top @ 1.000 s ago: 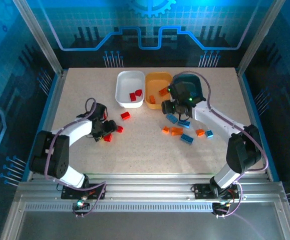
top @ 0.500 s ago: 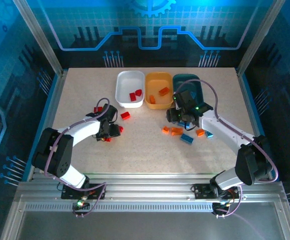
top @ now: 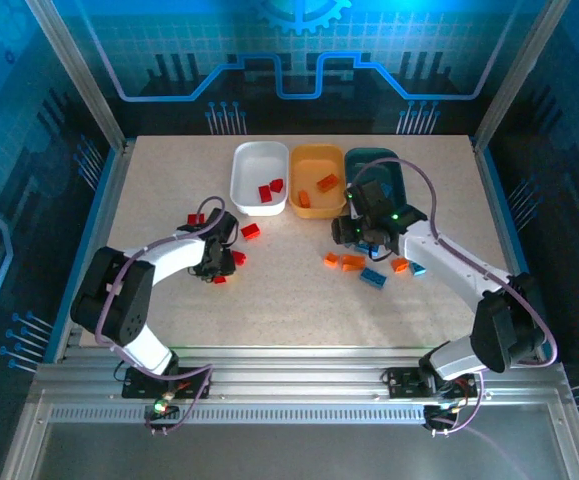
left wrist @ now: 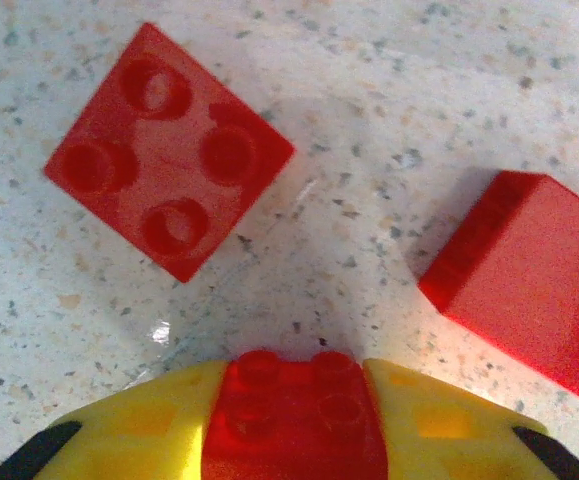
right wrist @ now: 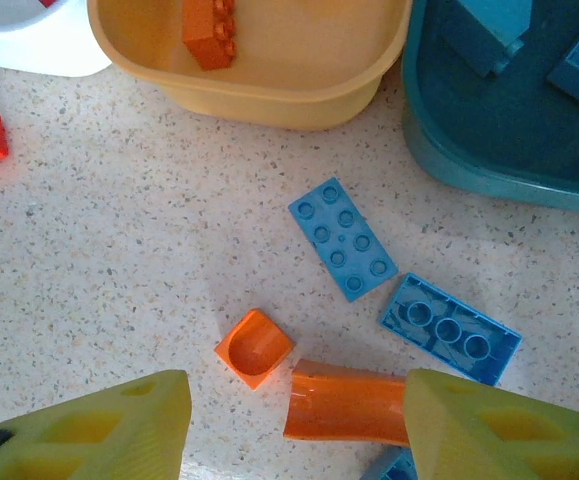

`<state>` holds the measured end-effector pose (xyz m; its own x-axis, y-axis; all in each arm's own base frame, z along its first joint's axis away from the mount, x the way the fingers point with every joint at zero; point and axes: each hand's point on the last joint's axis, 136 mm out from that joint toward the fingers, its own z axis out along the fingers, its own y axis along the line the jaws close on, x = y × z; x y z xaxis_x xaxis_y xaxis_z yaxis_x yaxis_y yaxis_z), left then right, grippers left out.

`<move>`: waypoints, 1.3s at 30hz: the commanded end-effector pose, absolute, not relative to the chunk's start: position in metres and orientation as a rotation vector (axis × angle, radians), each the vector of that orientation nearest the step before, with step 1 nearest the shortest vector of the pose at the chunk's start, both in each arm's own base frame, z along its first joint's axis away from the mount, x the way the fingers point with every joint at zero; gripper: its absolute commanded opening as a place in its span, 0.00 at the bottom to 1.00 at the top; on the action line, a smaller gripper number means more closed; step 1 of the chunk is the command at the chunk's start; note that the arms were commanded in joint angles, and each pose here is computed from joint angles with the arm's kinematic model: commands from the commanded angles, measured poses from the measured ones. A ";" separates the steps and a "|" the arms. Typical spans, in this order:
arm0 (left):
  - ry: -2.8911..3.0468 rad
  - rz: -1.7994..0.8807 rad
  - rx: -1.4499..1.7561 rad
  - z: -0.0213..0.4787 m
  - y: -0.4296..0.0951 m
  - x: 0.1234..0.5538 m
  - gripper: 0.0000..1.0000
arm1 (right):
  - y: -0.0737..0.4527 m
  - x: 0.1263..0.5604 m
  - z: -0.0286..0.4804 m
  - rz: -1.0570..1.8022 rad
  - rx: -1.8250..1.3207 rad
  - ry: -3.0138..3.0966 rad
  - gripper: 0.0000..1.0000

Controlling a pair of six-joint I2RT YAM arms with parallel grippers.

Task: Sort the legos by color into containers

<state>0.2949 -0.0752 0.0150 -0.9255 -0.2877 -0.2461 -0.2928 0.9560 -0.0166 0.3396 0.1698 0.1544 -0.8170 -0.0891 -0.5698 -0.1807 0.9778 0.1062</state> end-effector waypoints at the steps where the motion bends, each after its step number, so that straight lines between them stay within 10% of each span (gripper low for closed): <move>1: 2.826 0.014 -0.393 0.042 -0.083 0.293 0.28 | 0.164 0.335 0.163 0.198 -0.177 2.511 0.59; 11: 2.614 -0.162 -0.279 0.152 -0.129 0.390 0.26 | 0.158 0.323 0.145 0.275 -0.104 2.533 0.60; 23: 2.666 -0.327 -0.301 0.122 -0.166 0.522 0.31 | 0.099 0.282 0.107 0.140 0.114 2.650 0.71; 39: 2.682 -0.456 -0.299 0.115 -0.175 0.541 0.58 | 0.053 0.263 0.095 0.109 0.352 2.668 0.73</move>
